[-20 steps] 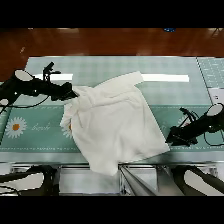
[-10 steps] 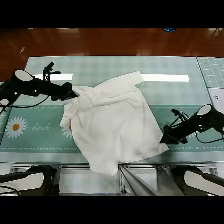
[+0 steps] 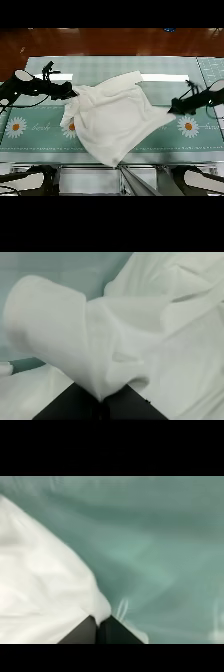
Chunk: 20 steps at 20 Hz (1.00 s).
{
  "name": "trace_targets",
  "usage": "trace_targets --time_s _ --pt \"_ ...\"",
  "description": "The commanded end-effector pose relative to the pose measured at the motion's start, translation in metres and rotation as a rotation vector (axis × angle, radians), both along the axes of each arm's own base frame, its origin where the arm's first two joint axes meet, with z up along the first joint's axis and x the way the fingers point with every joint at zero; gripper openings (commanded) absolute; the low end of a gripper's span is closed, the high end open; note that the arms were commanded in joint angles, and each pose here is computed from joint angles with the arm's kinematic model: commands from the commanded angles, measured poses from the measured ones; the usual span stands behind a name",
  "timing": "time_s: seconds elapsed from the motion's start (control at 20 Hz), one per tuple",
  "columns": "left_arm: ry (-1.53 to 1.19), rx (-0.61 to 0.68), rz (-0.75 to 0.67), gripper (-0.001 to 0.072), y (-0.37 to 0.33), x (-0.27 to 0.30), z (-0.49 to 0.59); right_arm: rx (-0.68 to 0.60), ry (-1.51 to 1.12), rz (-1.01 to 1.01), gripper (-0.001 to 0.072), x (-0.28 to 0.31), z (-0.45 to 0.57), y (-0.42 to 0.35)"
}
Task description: Fold the shirts.
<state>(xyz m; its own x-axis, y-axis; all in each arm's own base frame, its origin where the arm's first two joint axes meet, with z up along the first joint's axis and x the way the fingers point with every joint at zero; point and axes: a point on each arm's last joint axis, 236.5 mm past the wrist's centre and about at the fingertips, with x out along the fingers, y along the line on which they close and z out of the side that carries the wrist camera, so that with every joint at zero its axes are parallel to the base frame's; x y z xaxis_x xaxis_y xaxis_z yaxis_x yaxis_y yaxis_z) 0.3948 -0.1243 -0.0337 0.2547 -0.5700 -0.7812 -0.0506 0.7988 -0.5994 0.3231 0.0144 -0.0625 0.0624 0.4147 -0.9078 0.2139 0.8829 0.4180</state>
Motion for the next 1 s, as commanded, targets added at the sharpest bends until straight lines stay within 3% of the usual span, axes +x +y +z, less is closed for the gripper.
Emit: trace_targets --time_s 0.0,0.1,0.3,0.55,0.6,0.65,0.7,0.85,0.95 --pt "-0.002 0.001 0.006 0.0028 0.000 0.001 0.000 -0.071 -0.197 -0.109 0.0020 0.095 0.049 -0.051" --pt "0.006 -0.003 -0.002 0.0028 -0.001 -0.001 0.000 -0.062 -0.277 -0.110 0.0020 0.145 0.064 -0.059" --pt "0.009 -0.004 -0.003 0.0028 -0.001 -0.002 0.000 0.077 -0.376 -0.143 0.0020 0.233 0.064 -0.042" --pt "0.009 -0.004 -0.004 0.0028 -0.001 -0.002 0.000 0.192 -0.430 -0.228 0.0021 0.287 0.038 -0.014" --pt "0.009 -0.004 -0.003 0.0028 -0.001 -0.002 0.000 0.203 -0.415 -0.240 0.0074 0.288 0.032 -0.010" --pt "0.009 -0.004 -0.004 0.0028 -0.001 -0.002 0.000 0.212 -0.397 -0.251 0.0299 0.286 0.030 -0.009" --pt "0.009 -0.004 -0.004 0.0028 -0.001 -0.002 0.000 0.217 -0.383 -0.230 0.0407 0.280 0.032 -0.007" --pt "0.009 -0.003 -0.004 0.0028 -0.001 -0.002 0.000 0.206 -0.329 -0.184 0.0407 0.248 0.059 -0.030" --pt "0.009 -0.003 -0.004 0.0028 -0.001 -0.002 0.000 0.083 -0.234 -0.152 0.0406 0.205 0.075 -0.064"
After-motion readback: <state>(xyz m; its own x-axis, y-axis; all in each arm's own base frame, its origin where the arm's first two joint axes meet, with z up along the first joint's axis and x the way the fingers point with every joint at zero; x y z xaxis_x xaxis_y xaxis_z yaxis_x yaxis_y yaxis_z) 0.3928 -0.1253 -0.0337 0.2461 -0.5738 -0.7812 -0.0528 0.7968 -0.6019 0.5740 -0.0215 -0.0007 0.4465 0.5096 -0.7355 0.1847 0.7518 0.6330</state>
